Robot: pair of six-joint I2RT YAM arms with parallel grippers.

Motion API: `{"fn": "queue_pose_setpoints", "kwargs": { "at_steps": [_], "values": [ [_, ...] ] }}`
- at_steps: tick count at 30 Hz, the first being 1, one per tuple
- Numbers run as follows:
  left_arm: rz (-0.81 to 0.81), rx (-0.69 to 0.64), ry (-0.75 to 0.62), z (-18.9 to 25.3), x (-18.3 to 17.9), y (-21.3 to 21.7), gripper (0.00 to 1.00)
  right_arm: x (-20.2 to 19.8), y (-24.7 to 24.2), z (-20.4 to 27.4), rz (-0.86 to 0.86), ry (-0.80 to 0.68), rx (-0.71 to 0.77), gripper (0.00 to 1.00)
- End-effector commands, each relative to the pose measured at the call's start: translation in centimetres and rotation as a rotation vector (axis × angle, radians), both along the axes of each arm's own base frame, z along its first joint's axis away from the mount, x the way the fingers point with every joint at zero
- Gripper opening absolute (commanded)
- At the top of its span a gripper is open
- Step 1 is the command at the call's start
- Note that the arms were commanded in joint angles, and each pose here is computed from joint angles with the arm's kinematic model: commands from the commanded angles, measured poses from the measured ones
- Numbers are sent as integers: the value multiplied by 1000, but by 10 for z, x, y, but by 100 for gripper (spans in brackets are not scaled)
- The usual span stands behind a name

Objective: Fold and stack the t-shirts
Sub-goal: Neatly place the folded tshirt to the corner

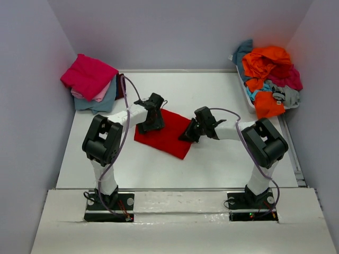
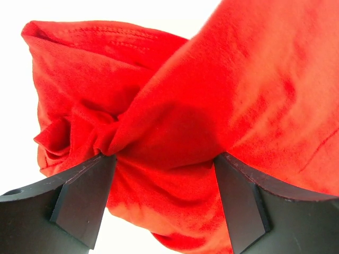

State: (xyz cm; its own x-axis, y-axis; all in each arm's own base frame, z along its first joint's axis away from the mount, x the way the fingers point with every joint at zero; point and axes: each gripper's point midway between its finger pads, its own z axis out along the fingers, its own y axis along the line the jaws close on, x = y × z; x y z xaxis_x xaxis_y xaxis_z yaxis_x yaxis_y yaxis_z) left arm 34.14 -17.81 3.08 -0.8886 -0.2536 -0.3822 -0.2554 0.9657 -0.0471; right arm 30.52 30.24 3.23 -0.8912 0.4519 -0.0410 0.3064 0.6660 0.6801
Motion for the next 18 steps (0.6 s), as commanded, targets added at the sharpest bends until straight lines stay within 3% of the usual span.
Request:
{"fn": "queue_pose_setpoints", "kwargs": {
  "at_steps": [1,18],
  "values": [
    [50,29,-18,14,-2,29,88,-15,-5,-11,0,41,-14,19],
    [124,75,-10,17,5,71,88,-15,-22,-21,-27,54,-17,19]
  ]
}}
